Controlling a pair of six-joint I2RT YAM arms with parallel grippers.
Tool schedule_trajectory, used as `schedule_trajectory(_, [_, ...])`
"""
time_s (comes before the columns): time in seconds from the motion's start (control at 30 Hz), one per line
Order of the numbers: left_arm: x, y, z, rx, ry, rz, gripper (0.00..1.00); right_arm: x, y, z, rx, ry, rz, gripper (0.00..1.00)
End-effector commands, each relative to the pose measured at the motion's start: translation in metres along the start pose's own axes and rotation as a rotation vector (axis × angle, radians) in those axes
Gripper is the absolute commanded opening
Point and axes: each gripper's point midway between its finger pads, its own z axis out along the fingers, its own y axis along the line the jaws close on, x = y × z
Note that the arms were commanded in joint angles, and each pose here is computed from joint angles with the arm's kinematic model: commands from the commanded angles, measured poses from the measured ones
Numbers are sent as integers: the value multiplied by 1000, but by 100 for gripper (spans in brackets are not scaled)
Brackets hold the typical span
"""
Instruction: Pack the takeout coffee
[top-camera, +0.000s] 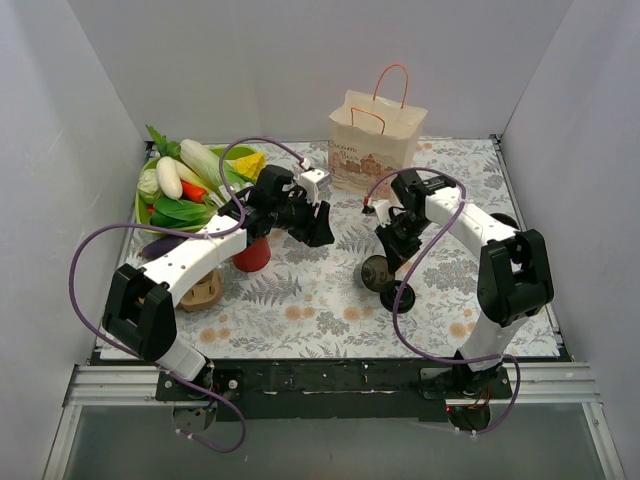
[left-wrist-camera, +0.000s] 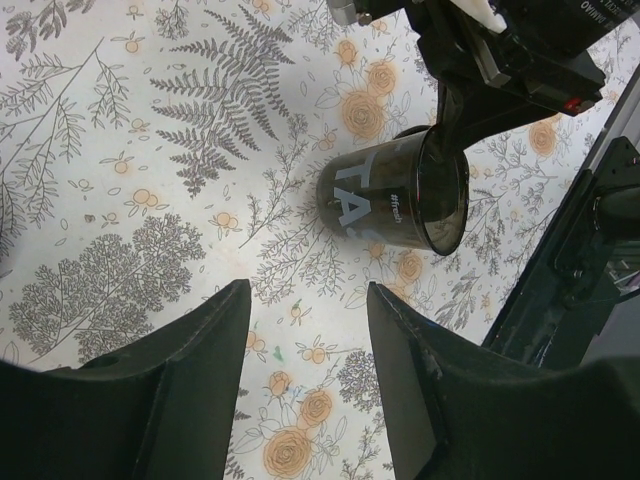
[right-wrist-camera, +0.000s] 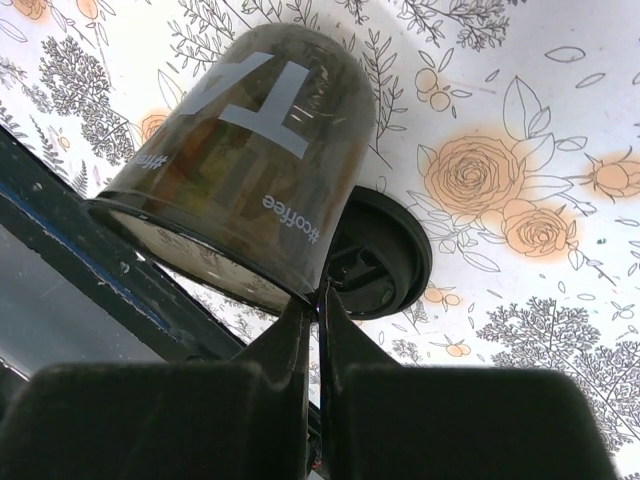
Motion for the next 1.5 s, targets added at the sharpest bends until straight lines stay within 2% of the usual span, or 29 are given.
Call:
schedule_trajectory(0.0, [-2,-4,-3,4,-22,6,50,-10,1,4,3,7,-12,1])
schedule_trajectory(0.1, [-1,-4,-2,9,-19,0,50,-9,3,5,-15,22,-7,1])
schedule_trajectory(0.17, [-2,-5,-2,12,-22,1,50,-11,5,5,-26,17,-6,11])
schedule_trajectory(0.2, [-3,-5,-1,12,-23,2,50,-14,6,3,-26,7,-11,21])
schedule_trajectory(0.23, [-3,-5,-1,12,-21,0,50,-17,9,2,-40,-4,-10,26])
schedule_trajectory(0.3, [-4,-5,-1,15,-23,2,50,-23,11,-3,-46,-28,-20,35])
schedule_trajectory(0.4, [-2,-6,0,21,-18,-3,50,-35,17,-11,-61,-76,-44,41])
schedule_trajectory(0.7, [17,-1,7,20,18,-26,51,-47,23,-6,-75,-108,-68,40])
schedule_trajectory(0.93, [43,10,2,-37,63,-30,51,-51,46,2,-30,-80,-186,39])
schedule_trajectory(1.2, [67,32,-16,-190,96,-6,52,-42,67,4,-15,-52,-279,39])
schedule_trajectory(1.47, [75,31,-21,-193,97,0,53,-21,63,5,8,-30,-291,39])
